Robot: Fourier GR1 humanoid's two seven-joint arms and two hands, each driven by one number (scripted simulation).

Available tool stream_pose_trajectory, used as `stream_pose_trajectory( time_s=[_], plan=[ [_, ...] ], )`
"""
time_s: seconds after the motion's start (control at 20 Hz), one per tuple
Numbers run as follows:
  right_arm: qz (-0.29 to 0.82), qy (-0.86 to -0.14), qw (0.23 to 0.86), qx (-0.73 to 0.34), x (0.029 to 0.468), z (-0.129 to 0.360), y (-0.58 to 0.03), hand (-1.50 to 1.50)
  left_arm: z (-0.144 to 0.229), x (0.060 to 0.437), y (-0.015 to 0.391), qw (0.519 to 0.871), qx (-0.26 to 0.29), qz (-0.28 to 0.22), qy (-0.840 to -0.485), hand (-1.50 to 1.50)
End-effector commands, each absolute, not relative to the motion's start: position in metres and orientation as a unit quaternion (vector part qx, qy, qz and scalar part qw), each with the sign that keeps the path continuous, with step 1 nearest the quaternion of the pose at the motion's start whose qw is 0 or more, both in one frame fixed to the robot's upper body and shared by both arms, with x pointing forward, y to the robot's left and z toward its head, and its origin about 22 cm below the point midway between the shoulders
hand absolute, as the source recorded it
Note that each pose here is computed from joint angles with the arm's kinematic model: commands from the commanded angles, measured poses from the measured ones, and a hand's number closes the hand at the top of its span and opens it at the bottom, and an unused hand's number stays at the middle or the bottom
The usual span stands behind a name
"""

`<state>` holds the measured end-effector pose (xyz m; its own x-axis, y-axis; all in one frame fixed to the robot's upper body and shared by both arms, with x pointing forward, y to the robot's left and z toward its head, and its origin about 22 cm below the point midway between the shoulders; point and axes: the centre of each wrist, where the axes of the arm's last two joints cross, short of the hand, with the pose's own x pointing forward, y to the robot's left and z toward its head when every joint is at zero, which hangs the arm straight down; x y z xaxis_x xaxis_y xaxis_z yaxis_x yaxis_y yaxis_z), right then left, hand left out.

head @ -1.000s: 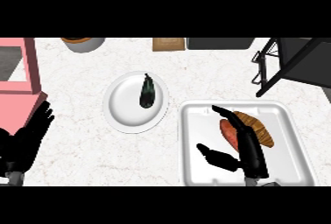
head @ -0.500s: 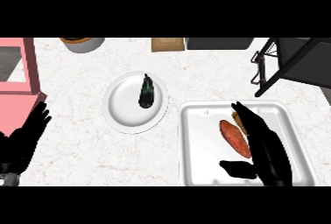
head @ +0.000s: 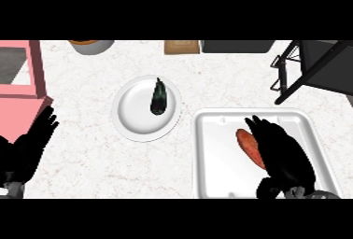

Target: Pick the sweet potato from the tray and place it in the tiered shelf

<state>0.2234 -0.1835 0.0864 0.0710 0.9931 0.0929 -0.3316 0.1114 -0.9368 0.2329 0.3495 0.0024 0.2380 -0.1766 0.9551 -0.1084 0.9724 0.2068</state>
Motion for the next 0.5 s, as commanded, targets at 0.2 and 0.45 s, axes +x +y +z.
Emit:
stream_pose_trajectory(
  time_s=[0.2, 0.45],
  plan=[
    [0.591, -0.351, 0.597, -0.414, 0.237, 0.090, -0.157, -1.50, 0.008, 0.228, 0.366, 0.779, 0.120, -0.020, -0.615, 0.00],
    [0.586, -0.348, 0.605, -0.412, 0.264, 0.067, -0.160, -1.50, 0.003, 0.235, 0.350, 0.779, 0.125, -0.011, -0.614, 0.00]
  ],
)
